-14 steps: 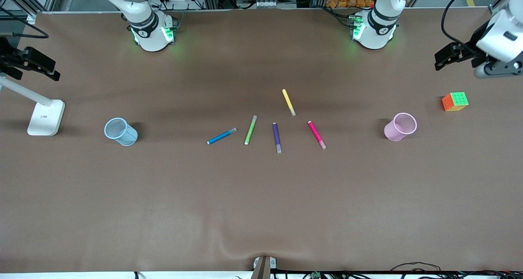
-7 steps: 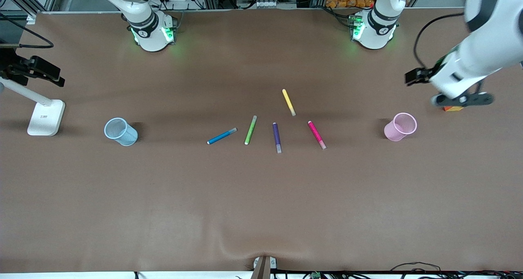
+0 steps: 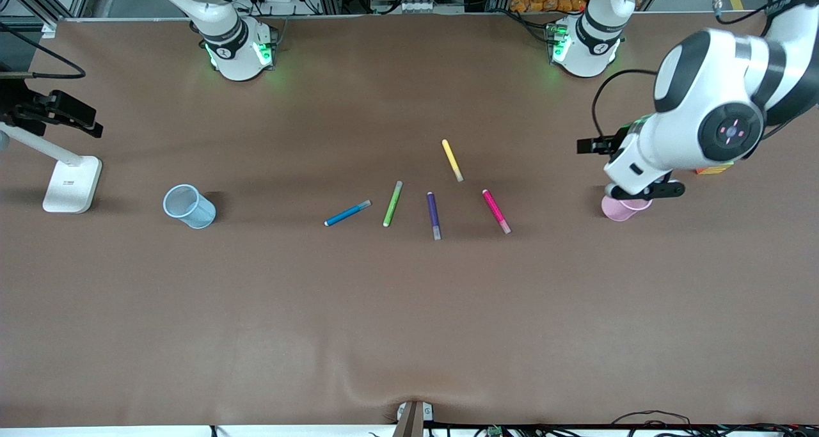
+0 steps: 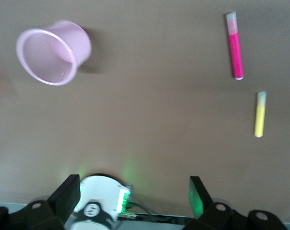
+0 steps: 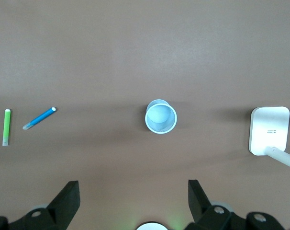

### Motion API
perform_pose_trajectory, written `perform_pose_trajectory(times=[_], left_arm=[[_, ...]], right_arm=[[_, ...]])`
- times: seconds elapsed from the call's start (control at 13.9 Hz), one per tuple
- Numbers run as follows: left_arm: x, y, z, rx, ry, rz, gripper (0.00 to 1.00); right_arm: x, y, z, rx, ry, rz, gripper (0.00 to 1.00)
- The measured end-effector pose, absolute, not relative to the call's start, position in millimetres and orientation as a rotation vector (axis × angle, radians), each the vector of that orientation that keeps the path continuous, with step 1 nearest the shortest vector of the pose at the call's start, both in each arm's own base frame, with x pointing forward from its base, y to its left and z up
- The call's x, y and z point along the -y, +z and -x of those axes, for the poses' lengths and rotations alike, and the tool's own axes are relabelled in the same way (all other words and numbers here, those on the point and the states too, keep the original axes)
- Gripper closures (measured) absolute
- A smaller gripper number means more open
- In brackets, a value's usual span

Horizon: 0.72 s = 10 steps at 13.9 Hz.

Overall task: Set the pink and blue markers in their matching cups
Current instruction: 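Move the left gripper over the pink marker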

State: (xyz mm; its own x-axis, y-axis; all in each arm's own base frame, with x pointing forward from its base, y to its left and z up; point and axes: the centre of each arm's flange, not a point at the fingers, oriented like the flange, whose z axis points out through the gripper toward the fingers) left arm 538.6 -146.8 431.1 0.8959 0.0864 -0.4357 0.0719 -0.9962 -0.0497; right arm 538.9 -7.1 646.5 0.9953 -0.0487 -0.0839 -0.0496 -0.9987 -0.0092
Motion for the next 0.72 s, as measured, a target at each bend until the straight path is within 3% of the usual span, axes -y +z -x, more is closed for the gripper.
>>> perform_pose_trajectory(times=[0.72], left_arm=[[232, 307, -558, 0.476, 0.656, 2.977, 0.0]], right_arm=[[14, 638, -543, -0.095, 0.155, 3.124, 0.0]])
